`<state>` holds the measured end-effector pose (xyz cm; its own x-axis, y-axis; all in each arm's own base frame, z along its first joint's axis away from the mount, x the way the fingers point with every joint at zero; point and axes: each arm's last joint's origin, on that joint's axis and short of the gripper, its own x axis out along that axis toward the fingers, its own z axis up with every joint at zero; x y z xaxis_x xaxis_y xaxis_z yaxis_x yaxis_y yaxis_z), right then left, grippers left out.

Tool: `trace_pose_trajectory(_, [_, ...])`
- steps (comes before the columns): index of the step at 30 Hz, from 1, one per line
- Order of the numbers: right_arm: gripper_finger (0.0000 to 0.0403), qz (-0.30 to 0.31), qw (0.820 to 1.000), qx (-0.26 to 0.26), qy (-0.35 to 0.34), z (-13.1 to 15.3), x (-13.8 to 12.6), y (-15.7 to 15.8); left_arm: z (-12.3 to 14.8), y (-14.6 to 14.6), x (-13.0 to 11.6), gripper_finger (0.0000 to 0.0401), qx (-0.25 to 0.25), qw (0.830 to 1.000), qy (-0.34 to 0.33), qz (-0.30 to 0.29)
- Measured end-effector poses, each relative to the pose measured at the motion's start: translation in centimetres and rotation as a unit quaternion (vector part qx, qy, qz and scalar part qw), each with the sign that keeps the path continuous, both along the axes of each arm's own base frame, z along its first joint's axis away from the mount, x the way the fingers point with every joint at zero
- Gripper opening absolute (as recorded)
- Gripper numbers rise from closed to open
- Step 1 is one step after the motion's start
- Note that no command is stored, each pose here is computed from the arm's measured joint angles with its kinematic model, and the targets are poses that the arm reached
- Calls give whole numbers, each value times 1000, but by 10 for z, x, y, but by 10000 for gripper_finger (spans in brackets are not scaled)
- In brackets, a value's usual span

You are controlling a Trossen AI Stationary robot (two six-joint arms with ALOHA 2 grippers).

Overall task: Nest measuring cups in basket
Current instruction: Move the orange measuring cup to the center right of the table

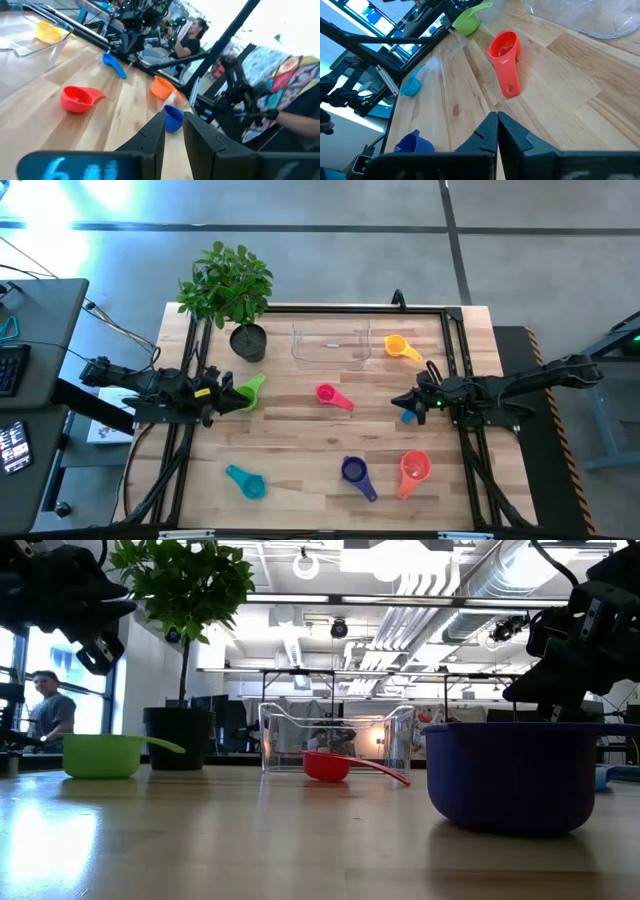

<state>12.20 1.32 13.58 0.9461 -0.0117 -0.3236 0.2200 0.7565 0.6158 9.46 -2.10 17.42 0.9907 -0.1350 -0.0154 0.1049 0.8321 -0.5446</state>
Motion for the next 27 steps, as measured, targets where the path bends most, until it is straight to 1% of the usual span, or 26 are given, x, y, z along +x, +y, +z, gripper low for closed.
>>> trace_pose_trajectory(5, [0,0,1000,0,0,0,0,0,9,1,0,58,-84,996,-36,7])
trace_pose_trajectory(9, [0,0,1000,2,0,0,0,0,16,2,-1,58,-106,992,-70,18])
trace_pose_trajectory(12, [0,-9,1000,22,-1,0,0,0,20,2,-2,58,-133,987,-89,15])
trace_pose_trajectory(15, [0,-14,1000,23,-1,0,0,0,22,2,-2,58,-152,984,-94,13])
trace_pose_trajectory(19, [0,-10,1000,24,-1,0,0,0,22,2,-2,58,-152,983,-98,17])
trace_pose_trajectory(27, [0,-10,1000,25,-4,1,0,0,22,2,-2,58,-110,989,-100,22])
